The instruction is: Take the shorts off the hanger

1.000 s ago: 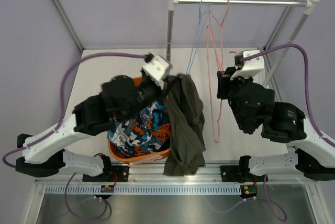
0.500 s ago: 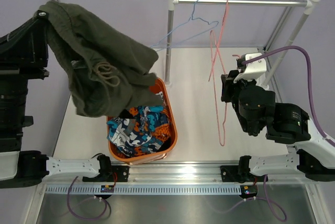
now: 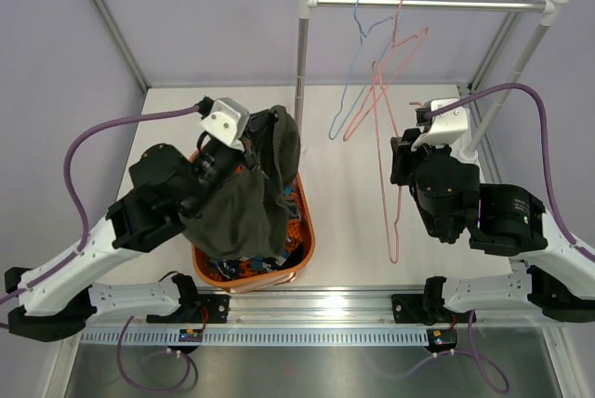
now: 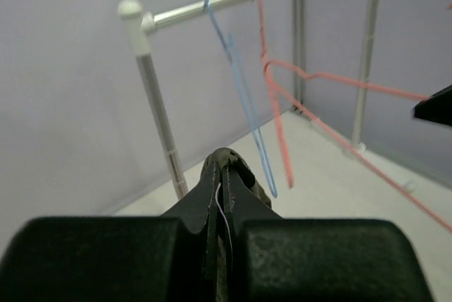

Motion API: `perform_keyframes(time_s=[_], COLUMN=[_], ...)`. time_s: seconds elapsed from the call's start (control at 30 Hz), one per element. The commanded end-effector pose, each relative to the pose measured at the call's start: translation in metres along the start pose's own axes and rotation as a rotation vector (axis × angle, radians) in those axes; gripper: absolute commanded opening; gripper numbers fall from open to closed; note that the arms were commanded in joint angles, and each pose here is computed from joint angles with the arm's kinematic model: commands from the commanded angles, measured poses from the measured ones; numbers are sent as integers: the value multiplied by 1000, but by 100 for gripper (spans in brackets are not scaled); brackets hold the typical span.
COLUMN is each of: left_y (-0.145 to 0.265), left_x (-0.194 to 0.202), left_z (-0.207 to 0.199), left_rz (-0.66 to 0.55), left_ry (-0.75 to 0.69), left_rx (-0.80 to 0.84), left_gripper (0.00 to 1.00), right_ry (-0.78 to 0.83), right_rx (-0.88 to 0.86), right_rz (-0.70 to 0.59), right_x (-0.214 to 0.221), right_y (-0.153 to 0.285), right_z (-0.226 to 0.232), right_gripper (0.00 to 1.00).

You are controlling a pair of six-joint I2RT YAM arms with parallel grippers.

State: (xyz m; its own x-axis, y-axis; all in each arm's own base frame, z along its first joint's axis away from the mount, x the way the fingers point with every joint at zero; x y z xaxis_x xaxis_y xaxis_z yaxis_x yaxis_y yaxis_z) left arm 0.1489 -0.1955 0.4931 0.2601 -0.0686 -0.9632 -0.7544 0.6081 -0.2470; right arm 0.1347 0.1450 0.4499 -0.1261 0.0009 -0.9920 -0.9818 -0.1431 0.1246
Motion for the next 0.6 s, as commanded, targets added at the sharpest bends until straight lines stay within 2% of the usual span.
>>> perform_keyframes(time_s=[0.0,0.17,0.2,0.23,0.3,0.33,0.4,0.43,0.57], left_y=[2,12,26,33,48,66,85,102,130], left_x=[1,80,113,128,165,206,247,282,334], left_z=[22,39,42,42,34,26,20,13,-3], left_rz=[-15,210,263,269,287,338,414,476,568], left_ry=[193,363,387,432,567,641,700,766,889], left_rx=[-95,-311,-350,-367,-381,-406,-443,-473,-475], left_gripper=[0,0,0,0,0,0,0,0,0], right_ry=[-44,-47,-57,-63,-79,-80,-78,-74,-78], right_rx=[26,37,40,40,29,29,33,38,60], right_rz=[-6,-2,-7,-8,-11,-12,-14,-14,-25], right_x=[0,1,1,1,0,-1,-2,-2,-7], right_y=[2,5,7,7,9,10,11,11,13], right_z=[-8,-15,-19,-20,-23,-24,-26,-27,-34], right_gripper=[0,0,0,0,0,0,0,0,0])
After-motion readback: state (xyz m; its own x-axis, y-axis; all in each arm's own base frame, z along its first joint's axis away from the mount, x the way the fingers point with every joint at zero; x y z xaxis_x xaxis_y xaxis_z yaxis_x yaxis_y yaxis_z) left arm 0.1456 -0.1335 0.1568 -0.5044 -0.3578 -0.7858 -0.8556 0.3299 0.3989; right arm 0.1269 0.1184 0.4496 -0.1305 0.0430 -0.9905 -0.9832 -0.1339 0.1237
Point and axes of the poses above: each gripper's point midway between its finger pads, its own y axis back along the fingers, its own z axis along the line the jaws close on, x = y × z, the point moved 7 cm from there along y, back along the fingers, and after that the axes turned 2 degrees about y, right-handed, at the moved point
